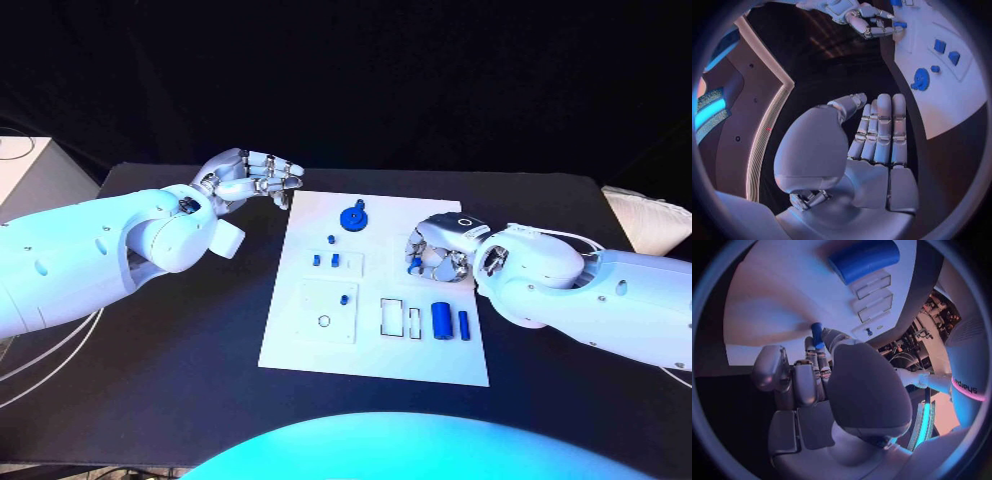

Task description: Assemble the parts on the task board

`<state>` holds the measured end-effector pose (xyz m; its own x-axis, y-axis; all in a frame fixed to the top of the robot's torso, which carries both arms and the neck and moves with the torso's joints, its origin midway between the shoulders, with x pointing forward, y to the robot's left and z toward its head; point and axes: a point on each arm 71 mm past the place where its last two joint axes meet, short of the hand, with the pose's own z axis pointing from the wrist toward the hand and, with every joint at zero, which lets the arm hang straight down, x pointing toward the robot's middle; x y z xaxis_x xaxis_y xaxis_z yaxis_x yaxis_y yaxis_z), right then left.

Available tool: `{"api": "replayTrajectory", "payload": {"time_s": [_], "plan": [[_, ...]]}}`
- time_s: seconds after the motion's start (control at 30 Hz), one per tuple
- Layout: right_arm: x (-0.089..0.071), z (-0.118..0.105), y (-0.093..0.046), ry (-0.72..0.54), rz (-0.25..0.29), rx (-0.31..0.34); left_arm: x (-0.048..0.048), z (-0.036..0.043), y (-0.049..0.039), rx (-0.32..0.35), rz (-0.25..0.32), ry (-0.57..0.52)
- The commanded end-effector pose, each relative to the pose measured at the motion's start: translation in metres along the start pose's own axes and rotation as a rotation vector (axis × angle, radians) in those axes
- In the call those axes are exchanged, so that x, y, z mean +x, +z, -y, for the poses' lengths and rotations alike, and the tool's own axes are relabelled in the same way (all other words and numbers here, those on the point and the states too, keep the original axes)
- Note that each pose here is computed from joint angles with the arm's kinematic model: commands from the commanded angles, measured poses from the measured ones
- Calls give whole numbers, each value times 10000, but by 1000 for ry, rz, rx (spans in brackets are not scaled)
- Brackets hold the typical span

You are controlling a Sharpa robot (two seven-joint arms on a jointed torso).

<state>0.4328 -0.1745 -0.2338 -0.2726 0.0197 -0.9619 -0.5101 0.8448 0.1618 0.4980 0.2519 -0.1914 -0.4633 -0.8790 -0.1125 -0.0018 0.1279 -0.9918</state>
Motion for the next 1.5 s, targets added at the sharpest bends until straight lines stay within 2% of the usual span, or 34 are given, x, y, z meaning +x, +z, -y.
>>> {"api": "replayTrajectory", "payload": {"time_s": [0.03,0.3,0.57,0.73,1.03,1.27,1.5], "plan": [[13,-11,-3,-28,-10,-2,15,9,4,4,-9,-8],[3,-20,-6,-22,9,-5,16,9,4,3,-10,-9],[-43,-70,-32,19,88,-21,16,9,5,3,-9,-8],[-73,-119,-67,34,117,-33,15,8,6,3,-8,-8],[-275,-231,-130,34,164,-58,17,5,17,3,-8,-8],[-403,-485,-157,48,176,-120,30,4,29,3,-11,-10],[-408,-890,-58,60,164,-225,55,6,43,5,-18,-12]]}}
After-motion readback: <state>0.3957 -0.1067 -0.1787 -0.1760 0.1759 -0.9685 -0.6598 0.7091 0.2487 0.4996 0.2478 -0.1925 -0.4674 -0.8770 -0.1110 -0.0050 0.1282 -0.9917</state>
